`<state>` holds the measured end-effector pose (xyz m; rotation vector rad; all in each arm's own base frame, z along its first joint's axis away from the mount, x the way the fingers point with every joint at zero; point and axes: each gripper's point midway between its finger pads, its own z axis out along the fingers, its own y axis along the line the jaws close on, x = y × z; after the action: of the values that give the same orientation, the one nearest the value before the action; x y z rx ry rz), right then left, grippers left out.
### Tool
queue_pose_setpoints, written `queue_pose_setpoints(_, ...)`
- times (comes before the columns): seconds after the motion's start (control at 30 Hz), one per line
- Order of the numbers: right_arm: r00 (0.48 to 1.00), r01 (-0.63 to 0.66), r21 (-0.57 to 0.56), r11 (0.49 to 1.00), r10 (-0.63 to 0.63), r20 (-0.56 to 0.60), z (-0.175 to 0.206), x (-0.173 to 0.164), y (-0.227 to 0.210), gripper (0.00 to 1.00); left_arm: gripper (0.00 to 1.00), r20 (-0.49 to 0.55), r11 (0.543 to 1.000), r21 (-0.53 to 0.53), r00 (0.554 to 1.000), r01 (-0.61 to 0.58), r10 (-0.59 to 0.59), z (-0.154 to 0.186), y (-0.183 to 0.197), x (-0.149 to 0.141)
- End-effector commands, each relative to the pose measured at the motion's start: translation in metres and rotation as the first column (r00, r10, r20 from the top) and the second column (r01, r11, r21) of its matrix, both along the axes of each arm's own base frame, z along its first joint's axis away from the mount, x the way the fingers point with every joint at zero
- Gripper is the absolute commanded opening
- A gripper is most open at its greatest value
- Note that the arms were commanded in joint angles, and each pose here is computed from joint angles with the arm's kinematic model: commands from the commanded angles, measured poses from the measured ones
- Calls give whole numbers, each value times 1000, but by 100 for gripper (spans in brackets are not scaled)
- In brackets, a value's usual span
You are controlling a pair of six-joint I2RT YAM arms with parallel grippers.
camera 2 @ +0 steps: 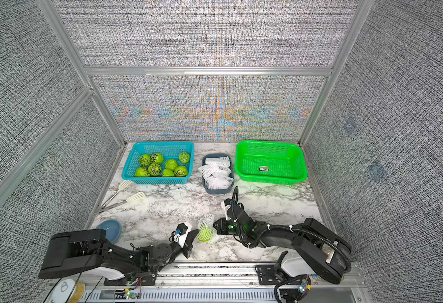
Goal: Sleeve custard apples in foam nets
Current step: Put on the foam net on the custard apple.
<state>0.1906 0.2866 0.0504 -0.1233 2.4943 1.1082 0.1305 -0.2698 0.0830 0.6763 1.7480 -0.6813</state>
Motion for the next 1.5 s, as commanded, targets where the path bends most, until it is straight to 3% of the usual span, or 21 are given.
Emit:
queue_pose_setpoints(0.0, 1000, 5, -13, 1000, -5, 21, 2, 3, 0, 6, 0, -33, 999, 42, 999, -14, 15, -12, 5, 0)
queue_pose_setpoints(0.5, 999, 6, -34, 999, -5, 40, -1, 1, -3, 6, 0, -122, 996, 92, 993, 14, -3, -25, 9, -9)
queue_pose_setpoints(1.47, 999, 24, -80, 997, -21, 38, -22, -10, 0, 6, 0, -152, 990, 130, 988, 62, -42, -34, 14, -21)
